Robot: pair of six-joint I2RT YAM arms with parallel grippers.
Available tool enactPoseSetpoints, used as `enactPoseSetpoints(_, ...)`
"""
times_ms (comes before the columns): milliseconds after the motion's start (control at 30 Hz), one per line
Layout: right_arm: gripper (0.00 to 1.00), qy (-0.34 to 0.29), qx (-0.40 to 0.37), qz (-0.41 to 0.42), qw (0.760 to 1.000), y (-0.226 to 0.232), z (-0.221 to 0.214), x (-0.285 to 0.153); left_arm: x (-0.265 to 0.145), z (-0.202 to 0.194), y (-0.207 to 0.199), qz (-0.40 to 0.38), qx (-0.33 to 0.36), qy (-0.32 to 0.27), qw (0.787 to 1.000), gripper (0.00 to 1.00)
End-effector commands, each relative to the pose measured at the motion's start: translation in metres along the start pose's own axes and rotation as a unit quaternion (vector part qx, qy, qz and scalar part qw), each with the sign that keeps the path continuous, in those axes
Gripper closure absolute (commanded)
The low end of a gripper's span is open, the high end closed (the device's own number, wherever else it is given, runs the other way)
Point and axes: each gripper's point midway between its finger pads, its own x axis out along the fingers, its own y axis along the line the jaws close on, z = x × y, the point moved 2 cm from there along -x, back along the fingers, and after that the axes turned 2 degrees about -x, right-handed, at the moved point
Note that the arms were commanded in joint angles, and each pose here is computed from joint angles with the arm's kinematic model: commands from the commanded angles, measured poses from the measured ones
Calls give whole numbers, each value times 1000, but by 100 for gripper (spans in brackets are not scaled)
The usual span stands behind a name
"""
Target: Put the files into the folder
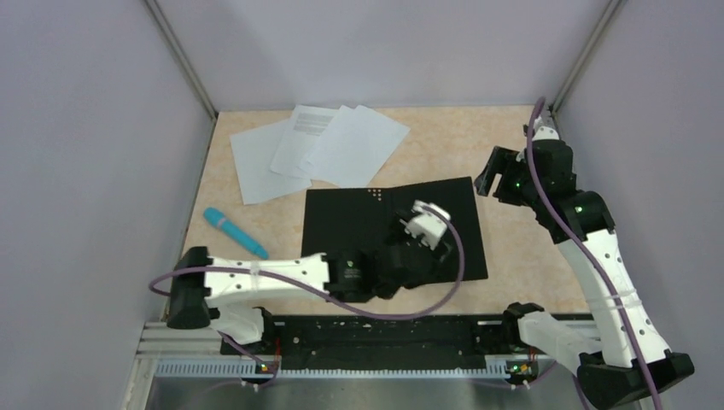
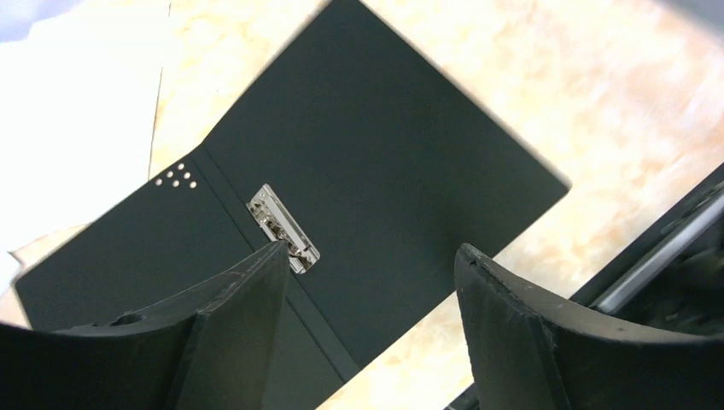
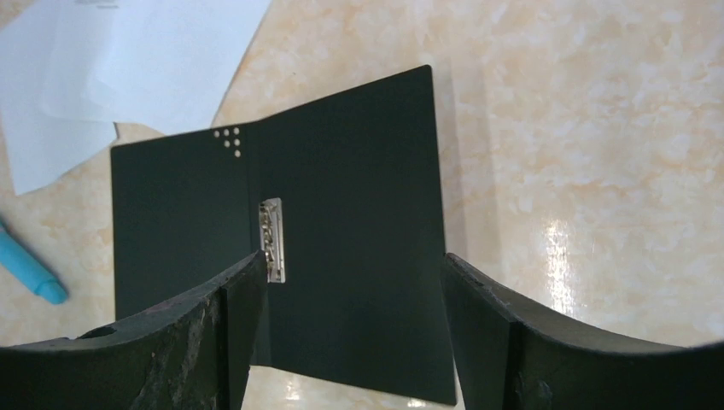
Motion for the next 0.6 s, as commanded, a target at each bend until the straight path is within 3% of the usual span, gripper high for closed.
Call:
enactPoseSetpoints(0, 27, 27, -16, -13, 999, -7, -21, 13, -17, 30, 55, -1, -143, 20, 990, 26)
enactPoseSetpoints(133, 30, 47, -16, -4, 999, -4, -33, 21, -14, 13, 116, 39, -236, 58, 969, 30)
enactPoseSetpoints(300, 33, 104, -57, 35, 992, 45, -85, 53, -3, -34, 185, 87, -332, 121, 931, 30)
enactPoseSetpoints(567, 38, 174, -135, 69, 973, 126, -170, 126, 12, -82, 233, 98, -433, 176, 879, 30)
